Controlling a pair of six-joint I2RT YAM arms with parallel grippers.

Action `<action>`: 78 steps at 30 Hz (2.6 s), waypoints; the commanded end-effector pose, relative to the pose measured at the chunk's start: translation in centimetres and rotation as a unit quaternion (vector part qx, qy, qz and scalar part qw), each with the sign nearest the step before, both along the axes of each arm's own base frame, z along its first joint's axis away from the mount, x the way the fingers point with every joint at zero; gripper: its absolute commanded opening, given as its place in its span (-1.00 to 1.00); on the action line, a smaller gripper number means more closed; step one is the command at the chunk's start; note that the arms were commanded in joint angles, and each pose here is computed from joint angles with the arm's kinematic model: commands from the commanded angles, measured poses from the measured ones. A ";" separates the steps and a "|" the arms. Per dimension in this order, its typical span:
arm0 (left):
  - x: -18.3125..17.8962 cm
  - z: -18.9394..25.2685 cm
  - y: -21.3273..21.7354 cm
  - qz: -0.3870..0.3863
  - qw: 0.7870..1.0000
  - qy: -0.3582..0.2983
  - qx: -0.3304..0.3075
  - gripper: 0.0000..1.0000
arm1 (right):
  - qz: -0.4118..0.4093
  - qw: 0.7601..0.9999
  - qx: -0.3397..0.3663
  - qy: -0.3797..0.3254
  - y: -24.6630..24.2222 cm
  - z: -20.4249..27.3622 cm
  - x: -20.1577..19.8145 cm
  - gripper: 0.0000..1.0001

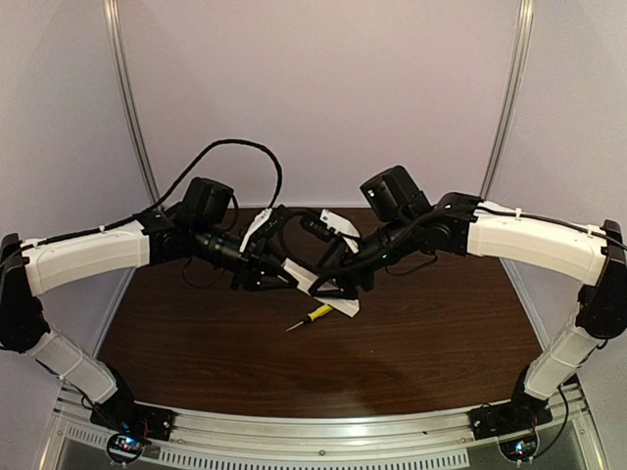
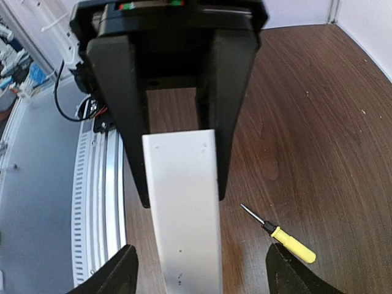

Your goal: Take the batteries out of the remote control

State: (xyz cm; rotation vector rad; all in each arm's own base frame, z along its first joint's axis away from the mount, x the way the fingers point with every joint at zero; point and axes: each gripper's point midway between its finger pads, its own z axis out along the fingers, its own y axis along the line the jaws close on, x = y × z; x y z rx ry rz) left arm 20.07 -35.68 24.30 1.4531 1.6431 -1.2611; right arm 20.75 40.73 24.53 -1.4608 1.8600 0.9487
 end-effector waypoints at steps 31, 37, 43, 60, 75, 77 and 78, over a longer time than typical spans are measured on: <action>0.0 8.8 3.5 0.075 0.950 -0.263 -0.147 -1.00 | -0.086 0.902 0.321 0.278 -7.8 7.1 2.8 0.91; -0.2 9.1 2.6 0.054 0.953 -0.242 -0.176 -1.00 | -0.052 0.886 0.358 0.290 -8.0 8.5 2.0 0.64; -0.4 8.7 2.1 0.040 0.958 -0.210 -0.189 -1.00 | -0.041 0.878 0.371 0.301 -7.8 9.0 1.8 0.37; -0.6 9.2 2.7 0.052 0.953 -0.224 -0.199 -1.00 | 0.001 0.872 0.352 0.340 -5.5 7.8 -0.4 0.19; -0.7 9.3 3.0 0.054 0.952 -0.228 -0.198 -1.00 | 0.020 0.863 0.353 0.361 -4.5 7.3 -1.2 -0.34; -0.8 9.1 2.9 0.052 0.953 -0.226 -0.196 -1.00 | 0.022 0.862 0.355 0.362 -4.4 7.4 -1.2 -0.42; -0.7 9.0 2.8 0.051 0.953 -0.225 -0.195 -1.00 | 0.023 0.861 0.354 0.365 -4.3 7.3 -1.2 -0.45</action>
